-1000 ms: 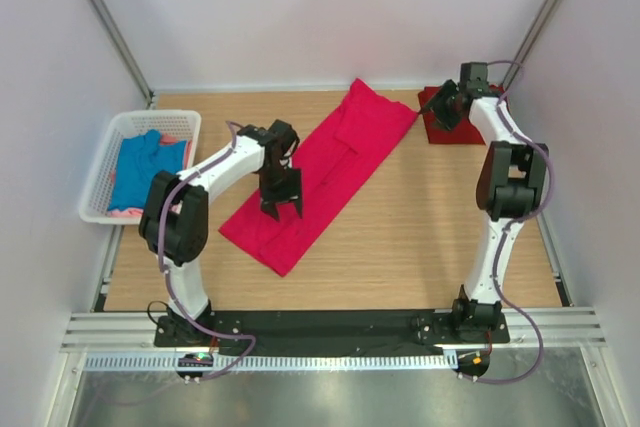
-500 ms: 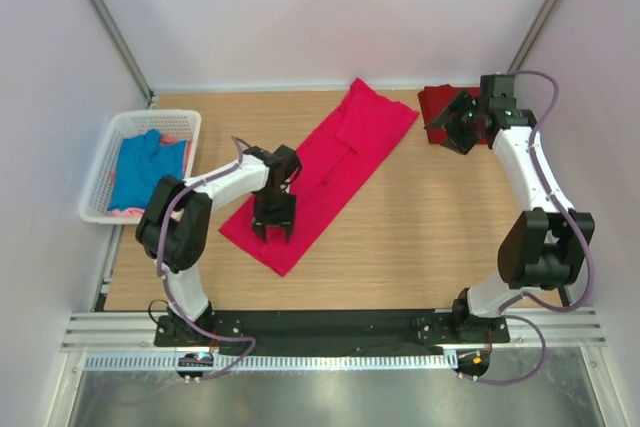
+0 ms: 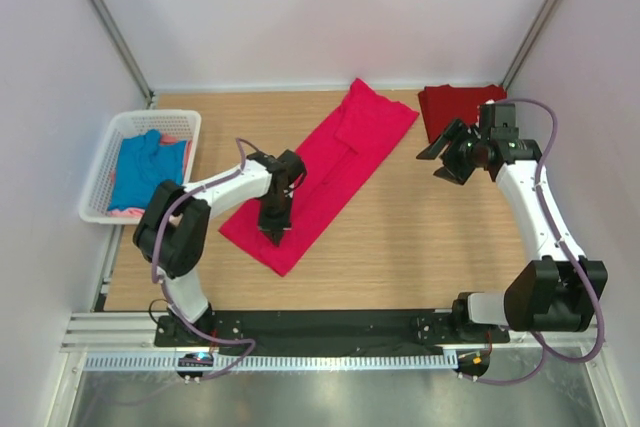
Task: Fold and stack the t-shirts
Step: Fold the tshirt
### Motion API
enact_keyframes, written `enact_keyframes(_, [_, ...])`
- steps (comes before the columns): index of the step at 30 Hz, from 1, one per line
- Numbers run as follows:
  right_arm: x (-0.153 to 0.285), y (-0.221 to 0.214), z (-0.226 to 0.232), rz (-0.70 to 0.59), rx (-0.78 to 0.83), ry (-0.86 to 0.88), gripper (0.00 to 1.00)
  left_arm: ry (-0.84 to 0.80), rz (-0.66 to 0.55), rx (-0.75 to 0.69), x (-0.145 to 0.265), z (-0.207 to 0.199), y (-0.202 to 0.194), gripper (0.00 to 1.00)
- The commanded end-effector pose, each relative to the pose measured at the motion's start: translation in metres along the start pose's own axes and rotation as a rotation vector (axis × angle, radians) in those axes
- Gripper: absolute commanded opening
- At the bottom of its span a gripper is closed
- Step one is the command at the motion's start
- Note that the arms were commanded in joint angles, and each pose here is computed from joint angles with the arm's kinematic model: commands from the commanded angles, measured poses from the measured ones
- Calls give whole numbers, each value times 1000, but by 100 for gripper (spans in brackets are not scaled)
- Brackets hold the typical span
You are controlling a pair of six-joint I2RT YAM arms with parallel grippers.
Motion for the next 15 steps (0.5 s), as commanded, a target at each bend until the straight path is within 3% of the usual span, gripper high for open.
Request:
enact_keyframes(1, [7, -2, 6, 0, -17, 27, 66, 18, -4, -52, -11, -1, -4, 0])
enact_keyframes(15, [29, 6, 7, -55, 2, -54, 66, 164, 88, 22, -55, 2, -37, 0])
Point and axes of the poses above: each gripper's point midway between its finger pads, its own x axis back along the fingers, its own z axis along the line the jaws close on, y = z × x, the point moved 6 cm from there along x, back along the fingers, and after that the axes turned 10 degrees about x, right-handed, at the moved point
